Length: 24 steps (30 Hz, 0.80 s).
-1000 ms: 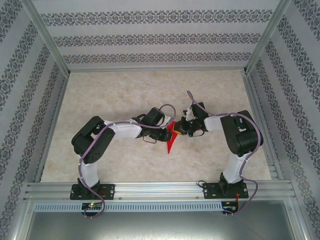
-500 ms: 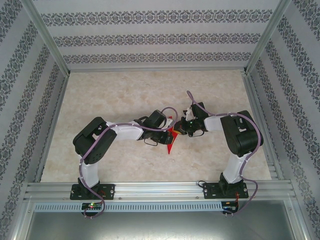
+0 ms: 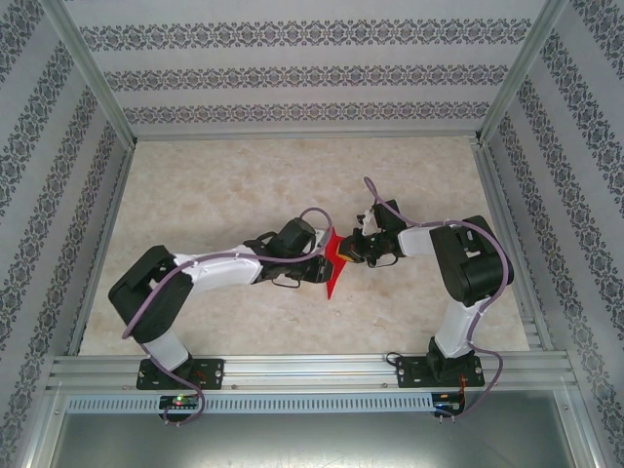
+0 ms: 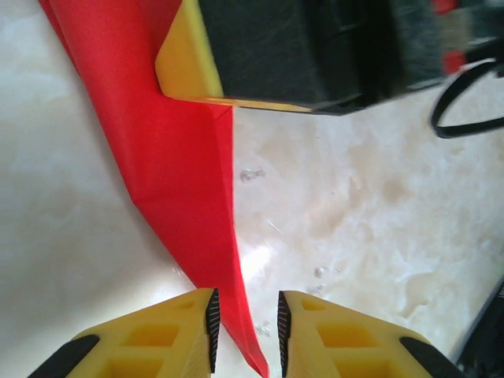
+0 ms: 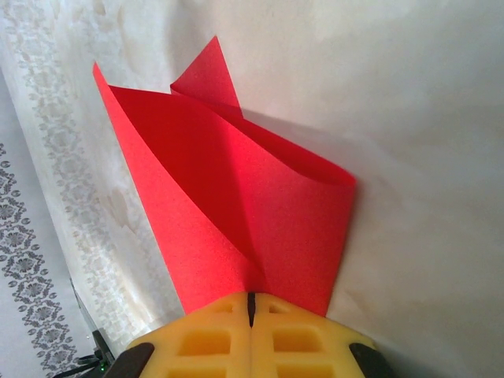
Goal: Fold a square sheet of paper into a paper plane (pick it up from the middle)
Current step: Fold the wing for the fifth time at the center of the table.
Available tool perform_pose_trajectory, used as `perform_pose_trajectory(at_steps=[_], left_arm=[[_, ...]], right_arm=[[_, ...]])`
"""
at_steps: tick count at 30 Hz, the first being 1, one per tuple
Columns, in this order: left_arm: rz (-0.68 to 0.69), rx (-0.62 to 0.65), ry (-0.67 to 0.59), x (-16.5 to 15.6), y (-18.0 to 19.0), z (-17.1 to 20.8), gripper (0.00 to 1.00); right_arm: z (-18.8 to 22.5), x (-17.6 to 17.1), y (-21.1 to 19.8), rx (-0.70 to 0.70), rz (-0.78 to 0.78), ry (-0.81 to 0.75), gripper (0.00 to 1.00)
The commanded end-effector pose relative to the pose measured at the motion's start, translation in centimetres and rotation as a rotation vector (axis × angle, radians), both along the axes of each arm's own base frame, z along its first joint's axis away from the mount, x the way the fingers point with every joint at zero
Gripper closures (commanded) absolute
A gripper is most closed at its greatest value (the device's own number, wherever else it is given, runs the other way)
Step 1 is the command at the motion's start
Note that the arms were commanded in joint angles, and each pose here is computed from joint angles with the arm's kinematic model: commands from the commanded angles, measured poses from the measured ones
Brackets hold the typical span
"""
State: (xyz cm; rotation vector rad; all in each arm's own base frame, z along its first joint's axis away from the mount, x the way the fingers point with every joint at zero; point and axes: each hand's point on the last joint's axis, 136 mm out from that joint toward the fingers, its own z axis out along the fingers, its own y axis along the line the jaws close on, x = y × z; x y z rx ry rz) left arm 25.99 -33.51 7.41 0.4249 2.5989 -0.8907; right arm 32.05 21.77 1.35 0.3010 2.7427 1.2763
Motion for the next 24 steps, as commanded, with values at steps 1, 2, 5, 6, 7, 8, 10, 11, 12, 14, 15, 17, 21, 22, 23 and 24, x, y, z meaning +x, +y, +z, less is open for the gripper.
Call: perform_pose_trajectory(at_steps=[1, 2, 5, 6, 7, 8, 10, 11, 12, 14, 15, 17, 21, 22, 23, 24], left_arm=[[0.053, 0.074, 0.030, -1.8, 0.7, -1.0, 0.70], [0.064, 0.093, 0.029, -2.0, 0.8, -1.1, 0.70], [0.107, 0.142, 0.031, -2.4, 1.2, -1.9, 0.70], [0.114, 0.158, 0.025, -2.6, 1.1, -2.1, 0.69], [0.118, 0.174, 0.018, -2.7, 1.0, -2.1, 0.69], [0.119, 0.195, 0.012, -2.8, 0.9, -2.4, 0.69], [0.113, 0.224, 0.010, -3.0, 0.5, -2.8, 0.68], [0.112, 0.228, 0.013, -3.0, 0.4, -3.2, 0.68], [0.112, 0.222, 0.018, -3.0, 0.1, -3.4, 0.68], [0.105, 0.214, 0.023, -3.1, -0.4, -3.7, 0.68], [0.105, 0.227, 0.024, -3.2, -0.4, -3.9, 0.68], [0.115, 0.259, 0.024, -3.0, -0.1, -4.4, 0.69], [0.111, 0.291, 0.009, -2.8, -0.2, -4.6, 0.75], [0.103, 0.307, 0.006, -2.8, -0.2, -4.7, 0.77], [0.097, 0.329, -0.002, -2.8, -0.1, -4.8, 0.79], [0.093, 0.352, -0.009, -2.9, 0.0, -4.8, 0.82]], right_arm=[[-5.4, -2.8, -3.0, -0.207, -0.060, 0.127, 1.00], [-5.3, -2.7, -3.0, -0.206, -0.061, 0.125, 1.00], [-5.0, -2.6, -2.9, -0.203, -0.061, 0.119, 1.00], [-4.9, -2.6, -2.9, -0.202, -0.062, 0.118, 1.00], [-4.9, -2.6, -2.9, -0.203, -0.063, 0.117, 1.00], [-4.8, -2.6, -2.9, -0.199, -0.063, 0.115, 1.00], [-4.7, -2.6, -2.8, -0.197, -0.062, 0.112, 1.00], [-4.6, -2.5, -2.8, -0.196, -0.064, 0.112, 1.00], [-4.6, -2.5, -2.8, -0.195, -0.064, 0.111, 1.00], [-4.6, -2.6, -2.8, -0.193, -0.061, 0.111, 1.00], [-4.7, -2.6, -2.8, -0.194, -0.061, 0.114, 1.00], [-4.7, -2.7, -2.8, -0.192, -0.060, 0.114, 1.00], [-4.7, -2.7, -2.8, -0.191, -0.059, 0.112, 1.00], [-4.7, -2.7, -2.8, -0.191, -0.058, 0.112, 1.00], [-4.6, -2.6, -2.8, -0.190, -0.058, 0.110, 1.00], [-4.6, -2.6, -2.8, -0.189, -0.059, 0.111, 1.00]])
